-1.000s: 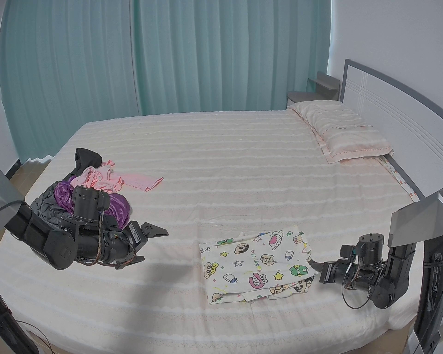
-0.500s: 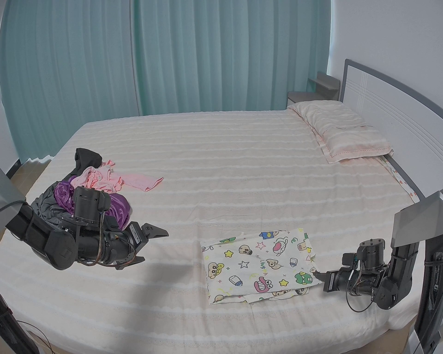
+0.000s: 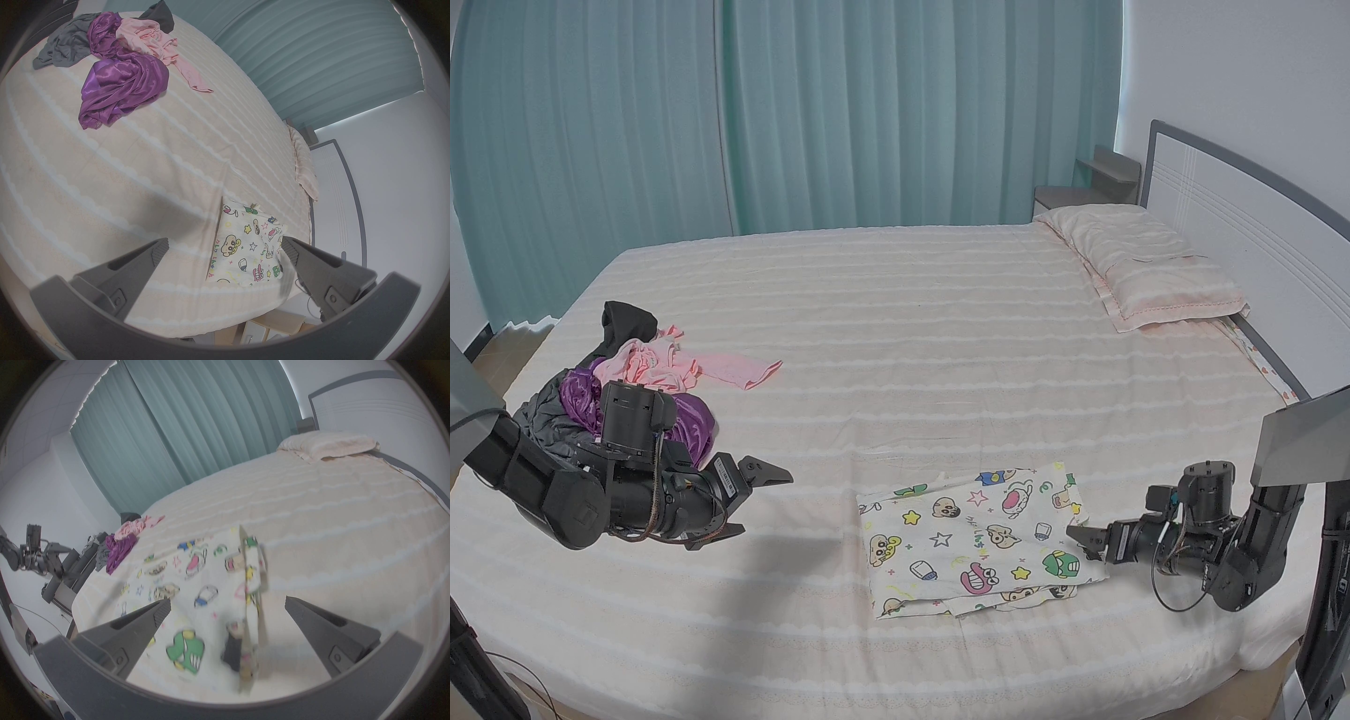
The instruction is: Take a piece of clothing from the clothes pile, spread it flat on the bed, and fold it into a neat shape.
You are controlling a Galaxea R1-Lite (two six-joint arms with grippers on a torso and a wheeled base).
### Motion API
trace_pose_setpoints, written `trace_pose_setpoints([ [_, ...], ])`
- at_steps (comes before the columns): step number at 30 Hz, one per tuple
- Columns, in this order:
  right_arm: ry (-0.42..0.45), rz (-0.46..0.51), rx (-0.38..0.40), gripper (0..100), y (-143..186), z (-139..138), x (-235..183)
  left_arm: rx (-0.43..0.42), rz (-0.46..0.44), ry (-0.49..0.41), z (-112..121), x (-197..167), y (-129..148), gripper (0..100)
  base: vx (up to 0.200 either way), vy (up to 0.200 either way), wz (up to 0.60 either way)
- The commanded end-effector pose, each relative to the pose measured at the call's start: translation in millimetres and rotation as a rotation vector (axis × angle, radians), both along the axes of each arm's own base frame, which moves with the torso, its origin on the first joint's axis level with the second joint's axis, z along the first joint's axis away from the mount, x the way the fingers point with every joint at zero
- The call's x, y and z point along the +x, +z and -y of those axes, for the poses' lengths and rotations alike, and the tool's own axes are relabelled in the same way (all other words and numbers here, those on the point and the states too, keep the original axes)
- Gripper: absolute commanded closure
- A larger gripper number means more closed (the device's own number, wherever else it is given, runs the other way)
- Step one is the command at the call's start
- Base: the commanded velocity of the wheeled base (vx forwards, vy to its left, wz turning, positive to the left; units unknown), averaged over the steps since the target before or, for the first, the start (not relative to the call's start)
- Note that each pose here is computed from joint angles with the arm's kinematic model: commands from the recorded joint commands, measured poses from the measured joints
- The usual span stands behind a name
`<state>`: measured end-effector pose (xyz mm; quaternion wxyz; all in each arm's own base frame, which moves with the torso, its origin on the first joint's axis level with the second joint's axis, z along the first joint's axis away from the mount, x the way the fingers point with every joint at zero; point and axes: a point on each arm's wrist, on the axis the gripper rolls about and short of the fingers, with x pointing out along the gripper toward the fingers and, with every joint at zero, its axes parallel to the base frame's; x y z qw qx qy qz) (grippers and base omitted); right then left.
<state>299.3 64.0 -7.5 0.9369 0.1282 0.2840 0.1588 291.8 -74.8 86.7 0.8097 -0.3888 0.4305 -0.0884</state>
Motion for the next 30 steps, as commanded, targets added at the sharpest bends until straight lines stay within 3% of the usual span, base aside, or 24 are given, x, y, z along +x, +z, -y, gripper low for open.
trace_pose_setpoints([
  [1, -0.018, 0.090, 0.048, 0, 19, -9, 50, 0.002, -0.008, 0.001, 0, 1, -3, 0, 0.000, 0.000, 0.00],
  [5, -0.032, 0.086, 0.081, 0, 4, -16, 82, 0.005, -0.012, 0.003, 0, 1, -4, 0, 0.000, 0.000, 0.00],
  [11, -0.032, 0.070, 0.081, 0, -23, -18, 97, 0.004, -0.016, 0.002, 0, 2, -5, 0, 0.000, 0.000, 0.00],
  [30, -0.009, 0.074, 0.088, 0, -32, -25, 108, 0.012, -0.040, -0.004, 2, 3, -13, 0, 0.000, 0.000, 0.00],
])
